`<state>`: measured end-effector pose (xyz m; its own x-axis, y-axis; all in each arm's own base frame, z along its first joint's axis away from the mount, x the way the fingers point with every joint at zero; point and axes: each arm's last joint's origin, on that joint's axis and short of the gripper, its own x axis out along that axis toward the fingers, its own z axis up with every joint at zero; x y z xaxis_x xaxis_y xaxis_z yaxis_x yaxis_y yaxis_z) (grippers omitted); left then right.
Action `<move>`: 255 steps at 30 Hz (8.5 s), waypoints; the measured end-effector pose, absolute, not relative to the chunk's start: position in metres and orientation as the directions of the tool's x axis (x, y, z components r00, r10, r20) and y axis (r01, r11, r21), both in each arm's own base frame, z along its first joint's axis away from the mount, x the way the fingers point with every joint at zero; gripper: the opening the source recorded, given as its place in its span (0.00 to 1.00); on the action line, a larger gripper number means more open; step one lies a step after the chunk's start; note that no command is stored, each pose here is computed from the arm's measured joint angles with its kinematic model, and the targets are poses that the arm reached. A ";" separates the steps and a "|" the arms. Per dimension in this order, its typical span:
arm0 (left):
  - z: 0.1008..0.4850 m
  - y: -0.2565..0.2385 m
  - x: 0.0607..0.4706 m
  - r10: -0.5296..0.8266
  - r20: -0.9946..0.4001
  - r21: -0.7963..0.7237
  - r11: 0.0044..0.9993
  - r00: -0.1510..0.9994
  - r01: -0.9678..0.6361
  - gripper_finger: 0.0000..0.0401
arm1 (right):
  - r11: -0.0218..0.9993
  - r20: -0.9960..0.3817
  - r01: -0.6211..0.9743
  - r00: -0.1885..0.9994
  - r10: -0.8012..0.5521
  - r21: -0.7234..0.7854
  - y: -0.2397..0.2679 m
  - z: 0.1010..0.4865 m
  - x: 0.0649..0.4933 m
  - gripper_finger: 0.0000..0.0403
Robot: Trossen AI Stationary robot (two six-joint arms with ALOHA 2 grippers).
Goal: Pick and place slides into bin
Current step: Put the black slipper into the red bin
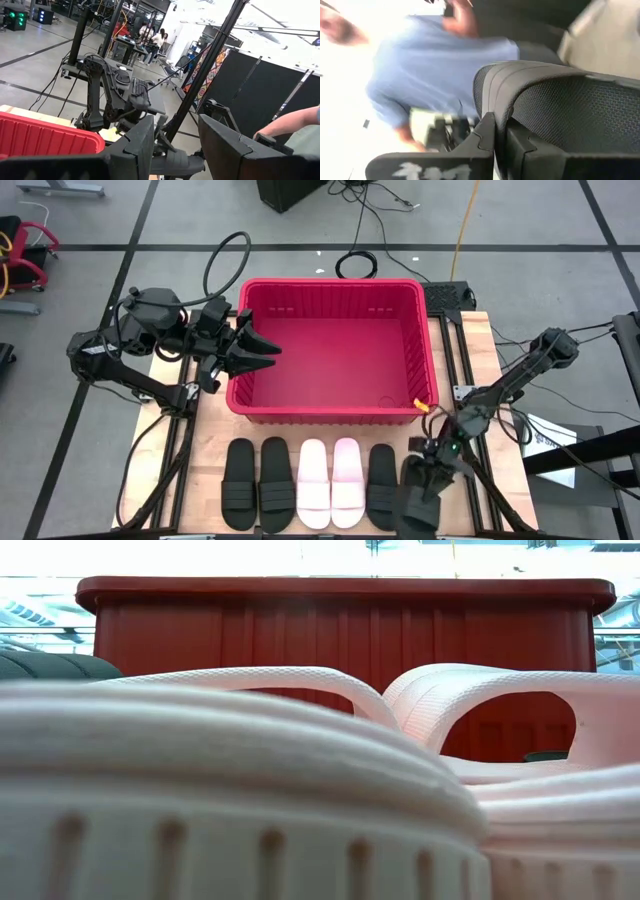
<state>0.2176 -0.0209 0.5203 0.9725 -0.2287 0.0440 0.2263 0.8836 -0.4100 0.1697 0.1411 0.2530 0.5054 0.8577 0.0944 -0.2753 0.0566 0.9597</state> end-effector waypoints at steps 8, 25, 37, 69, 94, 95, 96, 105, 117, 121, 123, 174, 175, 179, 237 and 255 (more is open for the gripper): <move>0.520 -0.020 0.218 -0.204 0.044 -0.411 0.889 0.978 0.204 0.38 | 0.093 0.432 -0.634 0.619 0.656 0.768 0.109 0.293 0.185 0.01; 0.520 -0.018 0.218 -0.185 0.046 -0.406 0.894 0.982 0.187 0.38 | 0.913 0.394 -0.320 0.896 0.205 0.252 0.023 0.431 0.225 0.01; 0.520 -0.018 0.218 -0.194 0.045 -0.413 0.890 0.980 0.195 0.38 | 0.952 0.340 0.276 0.890 -0.304 0.131 -0.033 0.502 0.197 0.01; 0.528 0.000 0.218 -0.115 0.127 -0.396 0.905 0.985 0.157 0.38 | 0.657 0.077 0.742 0.669 -0.739 -0.132 -0.089 0.589 0.208 0.01; 0.528 0.006 0.216 -0.132 0.121 -0.391 0.905 0.984 0.169 0.38 | 0.862 -0.598 0.012 0.726 0.340 0.506 -0.198 0.422 0.302 0.01; 0.528 0.006 0.216 -0.132 0.121 -0.391 0.905 0.984 0.170 0.38 | 0.848 -0.597 -0.003 0.709 0.375 0.529 -0.199 0.416 0.305 0.01; 0.528 0.006 0.216 -0.133 0.120 -0.392 0.904 0.984 0.170 0.38 | 0.838 -0.604 -0.009 0.689 0.400 0.545 -0.200 0.409 0.308 0.01; 0.528 0.006 0.216 -0.134 0.120 -0.392 0.904 0.984 0.170 0.38 | 0.739 -0.615 -0.060 0.512 0.600 0.671 -0.200 0.348 0.342 0.01; 0.525 0.006 0.217 -0.140 0.090 -0.398 0.903 0.986 0.164 0.38 | 0.662 -0.592 -0.123 0.351 0.726 0.739 -0.169 0.289 0.387 0.01; 0.525 0.005 0.217 -0.163 0.090 -0.397 0.899 0.983 0.185 0.38 | 0.681 -0.625 -0.117 0.310 0.717 0.723 -0.161 0.275 0.394 0.01; 0.525 0.005 0.217 -0.164 0.090 -0.398 0.898 0.982 0.186 0.38 | 0.678 -0.630 -0.107 0.290 0.721 0.727 -0.159 0.265 0.396 0.01; 0.525 0.004 0.216 -0.183 0.091 -0.413 0.887 0.979 0.205 0.38 | 0.792 -0.763 -0.083 0.223 0.607 0.605 -0.127 0.170 0.410 0.16; 0.525 0.004 0.216 -0.183 0.091 -0.413 0.887 0.979 0.205 0.38 | 0.791 -0.762 -0.083 0.224 0.608 0.606 -0.127 0.170 0.410 0.17; 0.525 0.004 0.216 -0.184 0.091 -0.414 0.887 0.979 0.205 0.38 | 0.790 -0.760 -0.077 0.228 0.608 0.609 -0.128 0.170 0.410 0.23; 0.519 0.004 0.217 -0.183 0.030 -0.428 0.886 0.983 0.178 0.38 | 0.965 -0.365 0.064 0.930 0.035 0.255 -0.134 0.454 0.274 0.42; 0.519 0.004 0.217 -0.185 0.029 -0.436 0.882 0.982 0.179 0.38 | 0.949 0.128 -0.277 0.957 0.259 0.152 -0.042 0.537 0.231 0.41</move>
<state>0.2169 0.0042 0.5192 0.9823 -0.1848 0.0293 0.1789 0.8818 -0.4363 0.2313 -0.0417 0.5368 0.9574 0.2588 0.1280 -0.2768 0.9488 0.1523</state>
